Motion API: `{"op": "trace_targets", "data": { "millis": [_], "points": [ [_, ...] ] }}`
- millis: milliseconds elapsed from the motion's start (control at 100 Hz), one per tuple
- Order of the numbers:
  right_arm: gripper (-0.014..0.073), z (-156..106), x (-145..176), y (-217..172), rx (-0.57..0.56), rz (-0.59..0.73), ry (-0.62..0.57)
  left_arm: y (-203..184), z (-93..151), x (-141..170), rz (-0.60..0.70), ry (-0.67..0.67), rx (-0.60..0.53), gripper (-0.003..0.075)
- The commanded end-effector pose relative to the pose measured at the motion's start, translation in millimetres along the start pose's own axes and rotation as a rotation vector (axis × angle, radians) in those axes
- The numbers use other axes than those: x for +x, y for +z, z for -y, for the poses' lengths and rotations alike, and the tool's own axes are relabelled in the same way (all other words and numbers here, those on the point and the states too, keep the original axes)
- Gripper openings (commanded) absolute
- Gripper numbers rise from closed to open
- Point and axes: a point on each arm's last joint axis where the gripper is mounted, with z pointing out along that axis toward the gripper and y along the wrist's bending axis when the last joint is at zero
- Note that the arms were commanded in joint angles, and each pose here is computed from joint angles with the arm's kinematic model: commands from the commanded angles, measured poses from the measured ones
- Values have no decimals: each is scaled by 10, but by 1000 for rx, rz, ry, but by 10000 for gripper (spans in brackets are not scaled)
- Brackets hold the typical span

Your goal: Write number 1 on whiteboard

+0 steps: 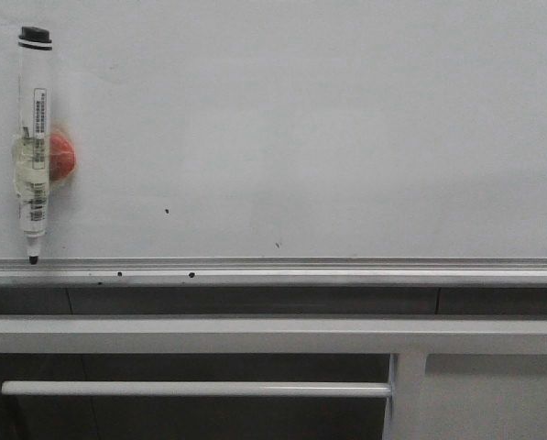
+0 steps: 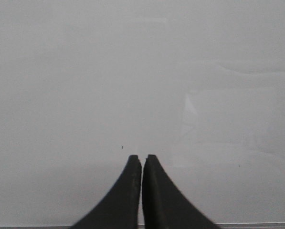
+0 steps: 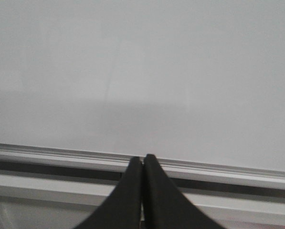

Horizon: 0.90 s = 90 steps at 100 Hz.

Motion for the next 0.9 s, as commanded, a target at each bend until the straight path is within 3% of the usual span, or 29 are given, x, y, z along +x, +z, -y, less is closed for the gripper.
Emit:
{"op": "trace_targets", "data": {
  "millis": [0, 120, 310, 470, 570, 720, 890],
  "points": [
    [-43, -2, -6, 7, 11, 80, -49, -22, 8, -78, 107, -12, 11, -20],
    [-43, -7, -65, 1, 4, 145, -18, -22, 8, -78, 107, -12, 11, -20],
    [-43, -11, -319, -75, -7, 437, 25, -20, 5, -57, 84, -53, 11, -20],
    [-43, -11, -406, -121, -9, 545, 25, -18, 4, -42, 66, -147, 11, -20],
    [-43, 2, -455, -153, -9, 610, 72, -16, 6, -18, 40, -132, 11, -20],
    [-43, 34, -421, -129, -31, 556, 284, -17, 4, -39, 63, -121, 11, -20],
    [-43, 31, -468, -122, -35, 342, 292, -36, -4, -179, 191, -139, 11, -20]
  ]
}}
